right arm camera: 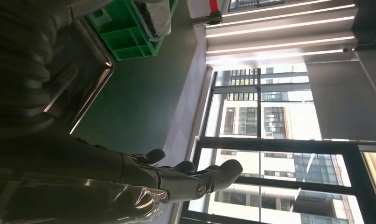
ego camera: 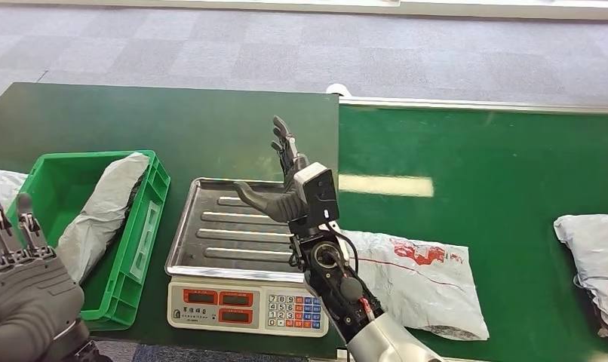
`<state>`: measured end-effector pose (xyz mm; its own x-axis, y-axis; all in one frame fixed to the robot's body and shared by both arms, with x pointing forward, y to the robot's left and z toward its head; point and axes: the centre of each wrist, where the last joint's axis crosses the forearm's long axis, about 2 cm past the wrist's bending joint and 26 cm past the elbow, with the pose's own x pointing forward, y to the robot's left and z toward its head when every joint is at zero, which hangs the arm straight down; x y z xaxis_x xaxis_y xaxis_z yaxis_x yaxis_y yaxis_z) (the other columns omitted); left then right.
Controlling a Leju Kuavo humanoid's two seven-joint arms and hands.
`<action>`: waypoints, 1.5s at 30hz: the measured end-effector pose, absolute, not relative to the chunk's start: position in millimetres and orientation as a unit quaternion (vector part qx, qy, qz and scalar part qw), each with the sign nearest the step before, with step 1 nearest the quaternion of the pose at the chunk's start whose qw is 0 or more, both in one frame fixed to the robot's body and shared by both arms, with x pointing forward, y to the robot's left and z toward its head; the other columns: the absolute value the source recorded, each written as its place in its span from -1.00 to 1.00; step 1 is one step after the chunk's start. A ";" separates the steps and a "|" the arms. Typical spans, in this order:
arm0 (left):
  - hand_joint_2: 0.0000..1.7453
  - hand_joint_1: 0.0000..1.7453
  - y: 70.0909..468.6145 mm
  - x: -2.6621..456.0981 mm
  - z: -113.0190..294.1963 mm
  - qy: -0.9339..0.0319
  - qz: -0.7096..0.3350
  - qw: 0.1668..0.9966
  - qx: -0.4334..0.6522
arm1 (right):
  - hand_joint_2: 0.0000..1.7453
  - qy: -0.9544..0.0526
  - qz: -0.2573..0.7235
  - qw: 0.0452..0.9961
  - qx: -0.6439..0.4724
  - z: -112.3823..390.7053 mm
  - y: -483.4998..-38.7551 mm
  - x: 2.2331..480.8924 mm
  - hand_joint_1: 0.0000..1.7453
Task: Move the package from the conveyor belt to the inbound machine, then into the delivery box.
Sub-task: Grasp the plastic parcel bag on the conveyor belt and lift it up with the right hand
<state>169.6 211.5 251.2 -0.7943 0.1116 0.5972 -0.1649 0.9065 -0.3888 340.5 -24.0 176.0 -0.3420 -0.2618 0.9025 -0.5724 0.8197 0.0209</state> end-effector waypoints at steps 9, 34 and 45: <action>-1.00 -1.00 205.5 165.0 250.2 -0.925 0.227 0.306 -0.015 | 1.00 -0.795 0.182 0.507 0.279 177.7 -11.0 336.2 -1.00; 1.00 -1.00 213.3 166.3 176.1 -0.889 0.130 0.440 -0.006 | 1.00 -0.812 0.168 0.522 0.199 152.7 -67.0 361.7 -1.00; 1.00 -1.00 199.8 224.0 116.9 -0.860 -0.027 0.485 -0.158 | 1.00 -0.822 0.066 0.563 0.049 103.9 -174.5 283.6 -1.00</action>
<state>224.0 199.8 116.9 -0.4795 0.2455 0.8425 0.2981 0.9486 -0.1067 283.6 -174.5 103.9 -0.3603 -0.0069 0.9328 -0.1546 0.9866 -0.0524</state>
